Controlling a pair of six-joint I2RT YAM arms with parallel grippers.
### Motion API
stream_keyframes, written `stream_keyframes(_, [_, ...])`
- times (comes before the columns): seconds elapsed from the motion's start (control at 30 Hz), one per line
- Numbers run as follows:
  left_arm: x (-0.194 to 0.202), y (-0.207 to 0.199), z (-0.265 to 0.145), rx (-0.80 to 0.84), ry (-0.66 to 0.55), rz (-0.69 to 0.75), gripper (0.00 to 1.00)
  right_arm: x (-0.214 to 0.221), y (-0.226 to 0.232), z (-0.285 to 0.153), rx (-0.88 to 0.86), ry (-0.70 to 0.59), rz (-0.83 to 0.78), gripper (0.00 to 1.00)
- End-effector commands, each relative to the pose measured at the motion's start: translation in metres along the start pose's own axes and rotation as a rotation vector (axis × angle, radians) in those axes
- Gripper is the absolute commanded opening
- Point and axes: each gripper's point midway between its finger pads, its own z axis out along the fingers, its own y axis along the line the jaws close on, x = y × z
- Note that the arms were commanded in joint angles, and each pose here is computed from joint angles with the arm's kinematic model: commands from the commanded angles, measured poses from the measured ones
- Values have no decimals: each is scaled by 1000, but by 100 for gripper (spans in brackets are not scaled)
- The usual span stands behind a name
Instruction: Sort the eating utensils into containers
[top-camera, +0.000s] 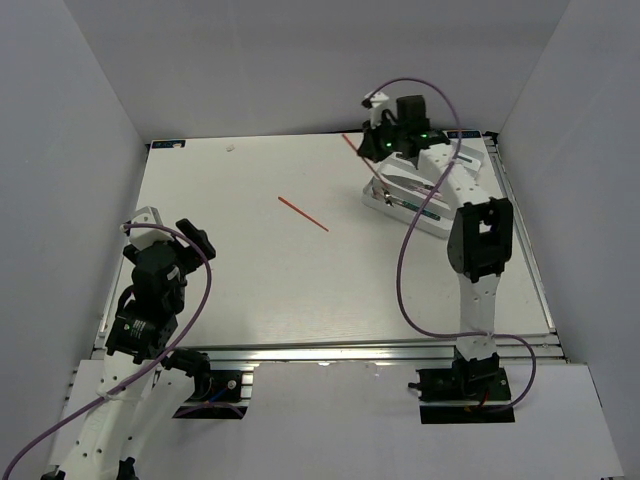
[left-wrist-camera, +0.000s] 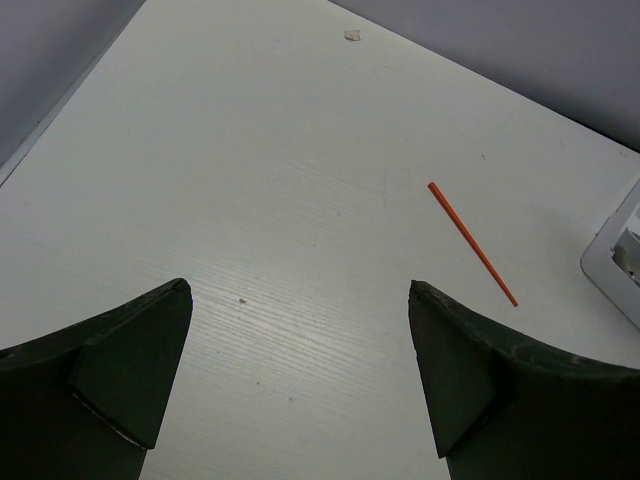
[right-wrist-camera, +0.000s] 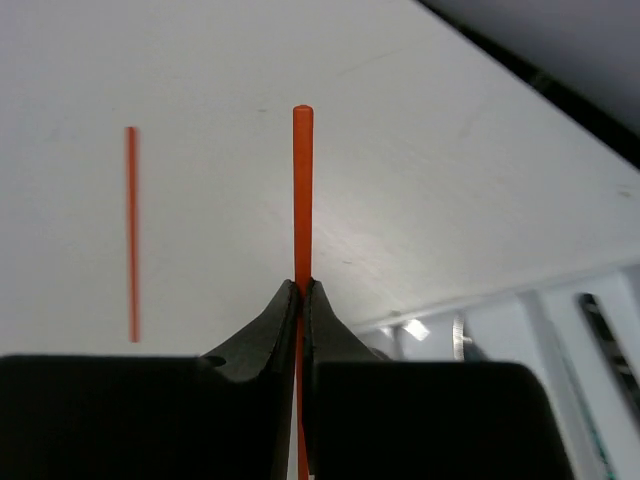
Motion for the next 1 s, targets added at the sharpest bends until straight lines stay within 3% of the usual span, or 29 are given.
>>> stream_keyframes(0.0, [0, -5, -1, 29, -4, 7, 98, -22, -55, -25, 46, -138, -126, 0])
stream_keyframes(0.23, [-1, -5, -3, 36, -8, 2, 98, -32, -174, -60, 411, -171, -571, 0])
stream_keyframes(0.3, [-2, -5, -3, 35, -12, 0, 98, -30, -201, -80, 509, -177, -612, 0])
stream_keyframes(0.43, [-3, -3, -4, 27, -20, -4, 98, -3, -230, -85, 572, -57, -798, 0])
stream_keyframes(0.6, [-5, -1, -6, 22, -28, -9, 98, 3, -255, -88, 621, -74, -833, 0])
stream_keyframes(0.97, [-3, 3, -3, -9, -23, -8, 98, 56, -286, -52, 550, -43, -928, 0])
